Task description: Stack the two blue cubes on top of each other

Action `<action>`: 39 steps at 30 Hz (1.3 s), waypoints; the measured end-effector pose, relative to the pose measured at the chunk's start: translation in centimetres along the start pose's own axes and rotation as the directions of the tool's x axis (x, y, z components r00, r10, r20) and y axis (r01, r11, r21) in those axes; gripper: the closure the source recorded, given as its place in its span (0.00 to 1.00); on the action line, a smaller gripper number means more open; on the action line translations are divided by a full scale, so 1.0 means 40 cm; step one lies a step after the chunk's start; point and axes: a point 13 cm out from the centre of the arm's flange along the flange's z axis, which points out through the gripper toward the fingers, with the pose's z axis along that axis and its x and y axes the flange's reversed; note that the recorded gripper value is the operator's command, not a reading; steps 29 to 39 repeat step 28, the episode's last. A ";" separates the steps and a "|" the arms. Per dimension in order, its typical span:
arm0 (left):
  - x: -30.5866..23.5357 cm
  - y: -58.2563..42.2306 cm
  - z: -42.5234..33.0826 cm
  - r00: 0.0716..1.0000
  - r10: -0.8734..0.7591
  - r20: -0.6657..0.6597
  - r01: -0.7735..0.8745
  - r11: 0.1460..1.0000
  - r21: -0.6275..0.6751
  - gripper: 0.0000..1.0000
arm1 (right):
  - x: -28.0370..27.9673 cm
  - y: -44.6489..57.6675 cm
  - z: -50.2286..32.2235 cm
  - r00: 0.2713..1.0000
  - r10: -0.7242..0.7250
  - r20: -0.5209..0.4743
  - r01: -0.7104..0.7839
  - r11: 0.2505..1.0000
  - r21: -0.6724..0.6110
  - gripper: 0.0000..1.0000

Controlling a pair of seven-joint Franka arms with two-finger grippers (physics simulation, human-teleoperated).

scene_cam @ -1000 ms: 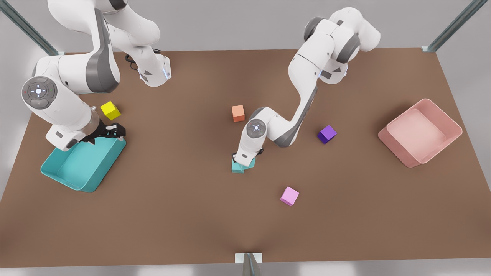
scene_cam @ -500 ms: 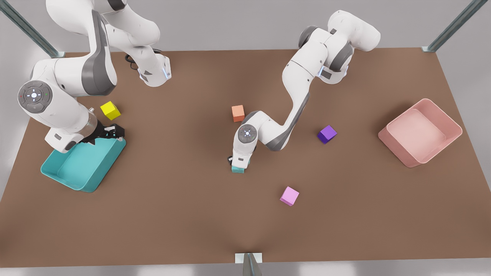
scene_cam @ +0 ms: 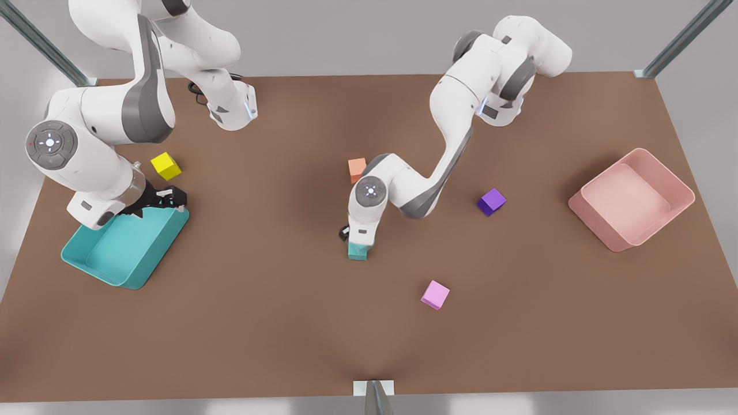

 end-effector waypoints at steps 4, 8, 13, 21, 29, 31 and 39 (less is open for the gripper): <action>-0.238 0.145 -0.398 0.993 -0.114 0.015 0.114 0.993 0.021 0.00 | 0.002 0.000 -0.005 1.000 0.000 0.003 0.000 1.000 0.000 0.00; -0.727 0.586 -0.670 0.964 -0.246 0.099 0.253 0.965 -0.073 0.00 | 0.000 -0.001 -0.009 1.000 0.000 0.006 0.000 1.000 0.003 0.00; -0.740 0.917 -0.703 0.997 -0.082 0.013 0.082 0.968 -0.236 0.00 | 0.004 -0.004 -0.028 1.000 0.005 0.015 -0.005 1.000 0.010 0.00; -0.682 0.924 -0.697 0.957 0.255 -0.141 -0.283 0.928 -0.240 0.00 | 0.017 -0.003 -0.023 1.000 0.019 -0.008 -0.019 1.000 0.011 0.00; -0.670 0.920 -0.693 0.878 0.434 -0.202 -0.470 0.862 -0.190 0.00 | 0.026 0.000 -0.013 0.999 0.032 -0.028 -0.031 0.999 0.011 0.00; -0.670 0.920 -0.693 0.878 0.434 -0.202 -0.470 0.862 -0.190 0.00 | 0.026 0.000 -0.013 0.999 0.032 -0.028 -0.031 0.999 0.011 0.00; -0.670 0.920 -0.693 0.878 0.434 -0.202 -0.470 0.862 -0.190 0.00 | 0.026 0.000 -0.013 0.999 0.032 -0.028 -0.031 0.999 0.011 0.00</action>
